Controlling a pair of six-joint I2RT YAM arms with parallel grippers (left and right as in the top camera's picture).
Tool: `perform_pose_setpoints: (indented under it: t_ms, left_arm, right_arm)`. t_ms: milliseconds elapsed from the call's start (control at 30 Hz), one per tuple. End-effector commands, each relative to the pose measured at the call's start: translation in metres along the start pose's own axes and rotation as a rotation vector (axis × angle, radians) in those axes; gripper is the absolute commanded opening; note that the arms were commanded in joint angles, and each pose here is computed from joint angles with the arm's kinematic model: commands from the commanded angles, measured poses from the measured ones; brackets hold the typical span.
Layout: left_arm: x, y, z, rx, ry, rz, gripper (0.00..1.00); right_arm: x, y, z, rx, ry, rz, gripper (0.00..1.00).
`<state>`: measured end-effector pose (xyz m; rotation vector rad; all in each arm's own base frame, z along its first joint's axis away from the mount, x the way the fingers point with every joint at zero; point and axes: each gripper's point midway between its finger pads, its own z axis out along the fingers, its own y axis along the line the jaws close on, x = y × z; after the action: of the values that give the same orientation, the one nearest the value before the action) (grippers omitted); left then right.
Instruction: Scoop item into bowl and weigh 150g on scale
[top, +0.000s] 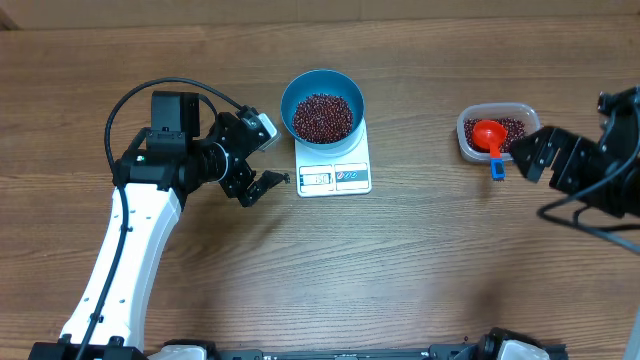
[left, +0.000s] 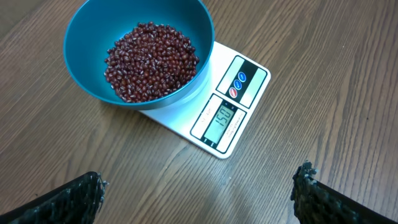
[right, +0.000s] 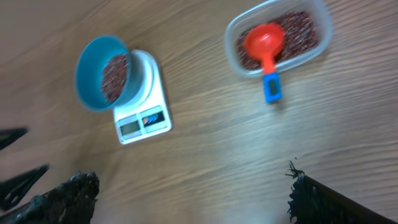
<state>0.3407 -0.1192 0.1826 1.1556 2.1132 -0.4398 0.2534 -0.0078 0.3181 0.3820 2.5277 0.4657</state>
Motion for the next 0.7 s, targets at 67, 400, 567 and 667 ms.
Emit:
perform_pose_setpoints:
  t_ms: [67, 400, 567, 667]
  left_arm:
    - [-0.0004, -0.0026, -0.0003, 0.012, -0.009, -0.017, 0.99]
    - [-0.0004, -0.0026, -0.0003, 0.012, -0.009, -0.017, 0.99]
    - [-0.0002, -0.0026, -0.0004, 0.012, -0.009, -0.017, 1.00]
    - [-0.0002, -0.0025, -0.0004, 0.011, -0.009, -0.017, 1.00]
  right_arm:
    - [0.0117, 0.0152, -0.0139, -0.062, 0.003, -0.015, 1.00]
    - [0.0118, 0.0144, -0.0126, -0.061, 0.010, -0.011, 1.00]
    - [0.0118, 0.0144, -0.0126, -0.061, 0.010, -0.011, 1.00]
    - [0.0118, 0.0138, -0.0126, -0.057, 0.010, -0.012, 1.00]
